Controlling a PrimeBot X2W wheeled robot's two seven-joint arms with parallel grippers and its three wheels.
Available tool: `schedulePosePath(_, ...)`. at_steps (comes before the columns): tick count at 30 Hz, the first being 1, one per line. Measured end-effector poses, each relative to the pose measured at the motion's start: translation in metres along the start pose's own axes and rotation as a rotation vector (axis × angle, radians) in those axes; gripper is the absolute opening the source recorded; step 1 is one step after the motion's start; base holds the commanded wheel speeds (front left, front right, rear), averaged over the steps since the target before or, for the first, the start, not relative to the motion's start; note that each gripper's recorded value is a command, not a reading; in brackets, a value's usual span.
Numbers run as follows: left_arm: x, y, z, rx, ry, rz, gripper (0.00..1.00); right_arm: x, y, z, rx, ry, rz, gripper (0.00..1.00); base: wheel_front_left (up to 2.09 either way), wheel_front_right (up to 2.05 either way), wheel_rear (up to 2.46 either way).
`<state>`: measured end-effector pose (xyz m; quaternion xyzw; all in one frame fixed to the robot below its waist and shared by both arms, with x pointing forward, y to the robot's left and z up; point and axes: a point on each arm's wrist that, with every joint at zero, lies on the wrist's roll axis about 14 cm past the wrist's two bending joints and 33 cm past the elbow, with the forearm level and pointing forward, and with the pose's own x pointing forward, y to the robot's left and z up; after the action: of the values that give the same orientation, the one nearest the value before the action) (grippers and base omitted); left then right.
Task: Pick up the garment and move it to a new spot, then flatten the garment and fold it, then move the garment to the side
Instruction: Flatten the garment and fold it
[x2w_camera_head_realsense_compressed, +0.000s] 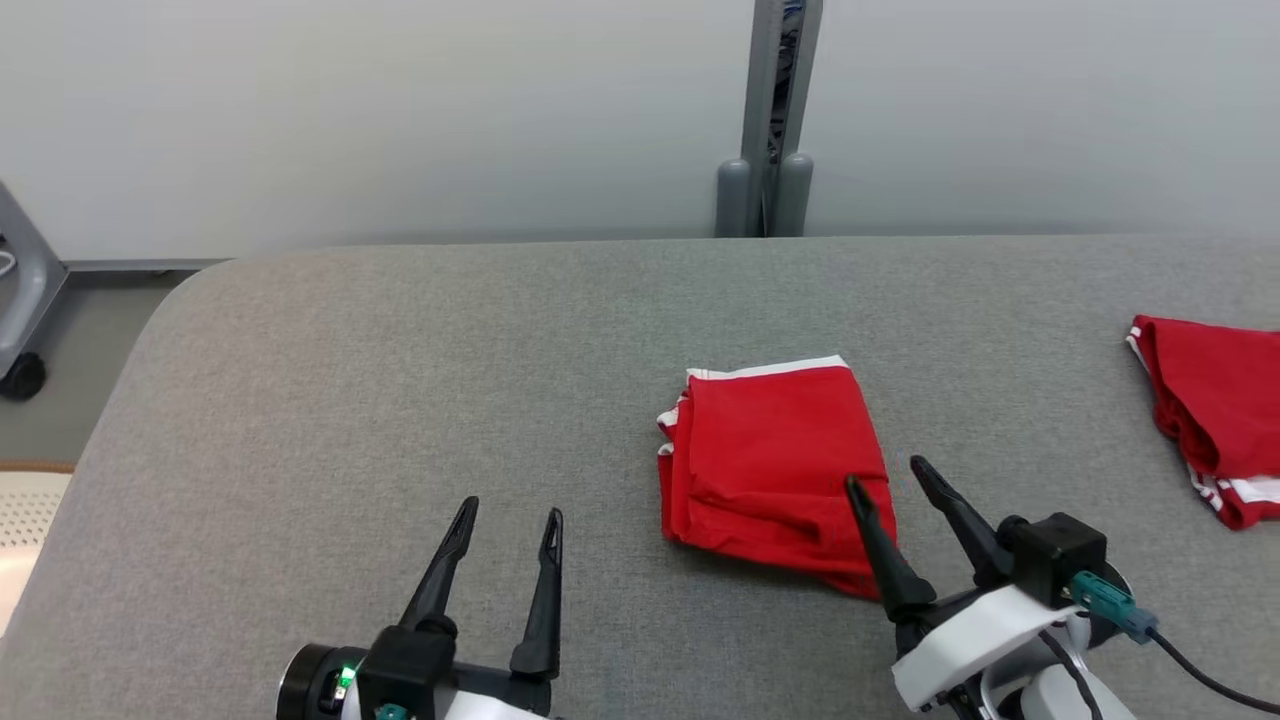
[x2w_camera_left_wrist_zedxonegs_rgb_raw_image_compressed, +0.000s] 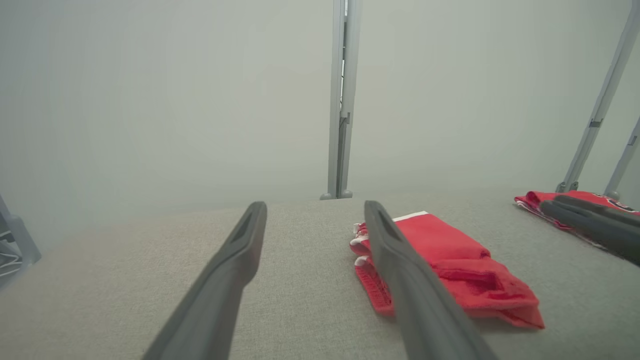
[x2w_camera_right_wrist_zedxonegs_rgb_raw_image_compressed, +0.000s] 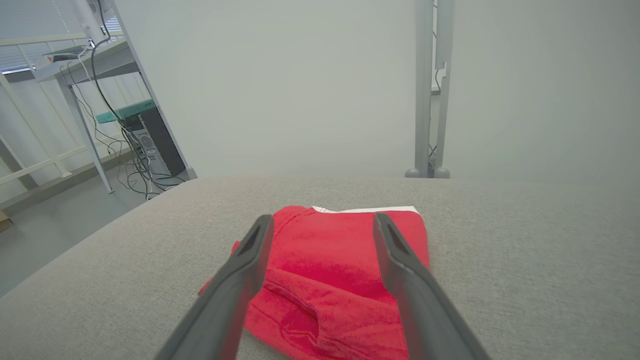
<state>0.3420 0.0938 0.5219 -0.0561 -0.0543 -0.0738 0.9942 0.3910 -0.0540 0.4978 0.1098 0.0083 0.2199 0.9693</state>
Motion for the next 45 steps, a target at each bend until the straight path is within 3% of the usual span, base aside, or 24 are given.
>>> schedulePosePath(9, 0.002, 0.012, -0.001, -0.071, 0.007, 0.055, 1.00, -0.034, -0.046, 0.028, -0.075, -0.088, -0.148, 1.00, 0.00, 0.00, 0.00)
schedulePosePath(18, -0.001, 0.025, 0.004, -0.081, -0.007, 0.091, 1.00, -0.070, -0.054, 0.039, -0.070, -0.152, -0.237, 1.00, 0.00, 0.00, 0.00)
schedulePosePath(45, -0.025, 0.032, -0.018, -0.002, 0.057, 0.091, 1.00, -0.083, -0.043, 0.029, -0.073, -0.132, -0.235, 1.00, 0.00, 0.00, 0.00)
